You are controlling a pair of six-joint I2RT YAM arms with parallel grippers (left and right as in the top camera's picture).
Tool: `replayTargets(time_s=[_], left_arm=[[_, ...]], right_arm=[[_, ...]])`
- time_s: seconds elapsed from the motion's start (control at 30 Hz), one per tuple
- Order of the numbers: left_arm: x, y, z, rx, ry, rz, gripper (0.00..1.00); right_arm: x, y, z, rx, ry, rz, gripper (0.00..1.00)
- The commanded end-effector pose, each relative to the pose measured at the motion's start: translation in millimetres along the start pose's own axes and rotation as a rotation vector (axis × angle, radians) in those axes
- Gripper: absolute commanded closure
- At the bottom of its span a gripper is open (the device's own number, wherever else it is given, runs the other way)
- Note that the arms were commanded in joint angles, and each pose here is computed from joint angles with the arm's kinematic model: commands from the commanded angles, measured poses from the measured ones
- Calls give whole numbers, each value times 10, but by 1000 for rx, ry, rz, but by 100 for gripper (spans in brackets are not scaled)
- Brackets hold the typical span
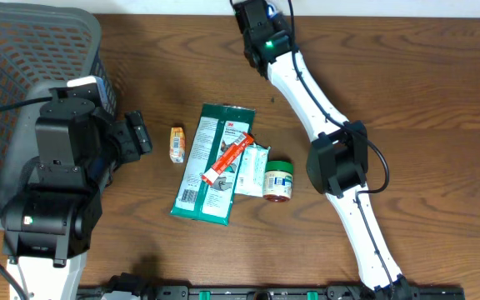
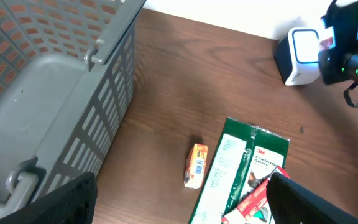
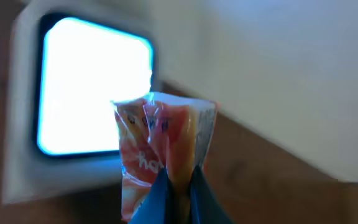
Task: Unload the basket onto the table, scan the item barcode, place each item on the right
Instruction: 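Hold the tissue pack in front of the white scanner, then carry the tissue pack to the table's right side and release it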
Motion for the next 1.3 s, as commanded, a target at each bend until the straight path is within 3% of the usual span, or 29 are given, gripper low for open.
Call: replayTargets(time_s=[0.0,0.07,0.23,0.37,0.43,0.6,0.77,1.07,1.27], left_arm=[[23,17,-33,11,-12,-8,13],[23,17,-33,11,-12,-8,13],[23,18,-33,11,-12,-8,13],[24,17,-33,11,-13,-8,13],[23,17,-33,11,-12,-8,13],[23,18,-33,11,-13,-8,13],[23,17,-33,11,-12,-8,13],[23,17,-33,11,-12,-8,13],[23,17,-33,11,-12,-8,13]], right_arm=[[88,-149,-129,166,-18,153,99],[148,-150,-167,260,-13,198,99],[326,-260,-186,199,26,357,99],[559,-262,-155,280,74,349,99],[787,-353,-128,233,93,325,99],[1250,-578,108,75,187,72,99],[1406,-921,382,-16,313,-180,99],[1062,-1550,1244,-305,678,-460,99],[776,-1939,1752,-467,821,-499,99]])
Point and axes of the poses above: each gripper's point midway between its finger pads, its own x axis back along the fingers, its own y axis along the line the jaws close on, z = x × y, the point moved 5 cm from there along x, back along the fingers, and after that the axes turned 2 degrees about -x, right-handed, at the moved point
